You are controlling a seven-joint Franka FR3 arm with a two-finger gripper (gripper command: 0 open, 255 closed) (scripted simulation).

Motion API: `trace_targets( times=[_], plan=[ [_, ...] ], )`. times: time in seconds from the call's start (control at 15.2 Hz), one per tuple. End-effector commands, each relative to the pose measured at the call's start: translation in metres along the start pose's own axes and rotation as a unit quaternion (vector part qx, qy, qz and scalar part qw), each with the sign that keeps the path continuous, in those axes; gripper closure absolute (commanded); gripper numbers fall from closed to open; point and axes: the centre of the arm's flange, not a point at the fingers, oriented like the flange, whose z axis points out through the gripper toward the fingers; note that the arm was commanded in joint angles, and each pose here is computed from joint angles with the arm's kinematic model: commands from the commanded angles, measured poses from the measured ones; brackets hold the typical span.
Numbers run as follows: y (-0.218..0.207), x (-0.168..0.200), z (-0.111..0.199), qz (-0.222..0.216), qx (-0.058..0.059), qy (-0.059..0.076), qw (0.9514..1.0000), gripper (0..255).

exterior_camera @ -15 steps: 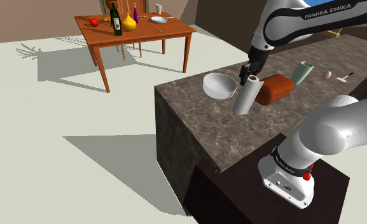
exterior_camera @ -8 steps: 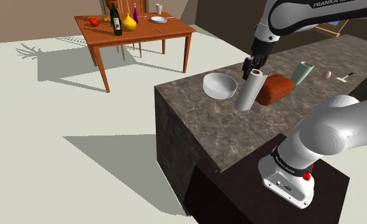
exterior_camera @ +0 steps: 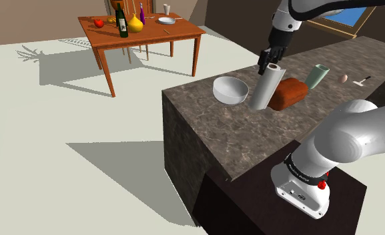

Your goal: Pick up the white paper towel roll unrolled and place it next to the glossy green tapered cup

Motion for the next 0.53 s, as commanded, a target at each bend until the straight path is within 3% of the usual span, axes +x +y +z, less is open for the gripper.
trace_targets(
  times=[0.0,0.46],
  plan=[
    [0.0,0.0,-0.011,0.0,0.0,0.0,1.0,255],
    [0.0,-0.001,-0.047,0.0,0.0,0.0,1.0,255]
  ],
)
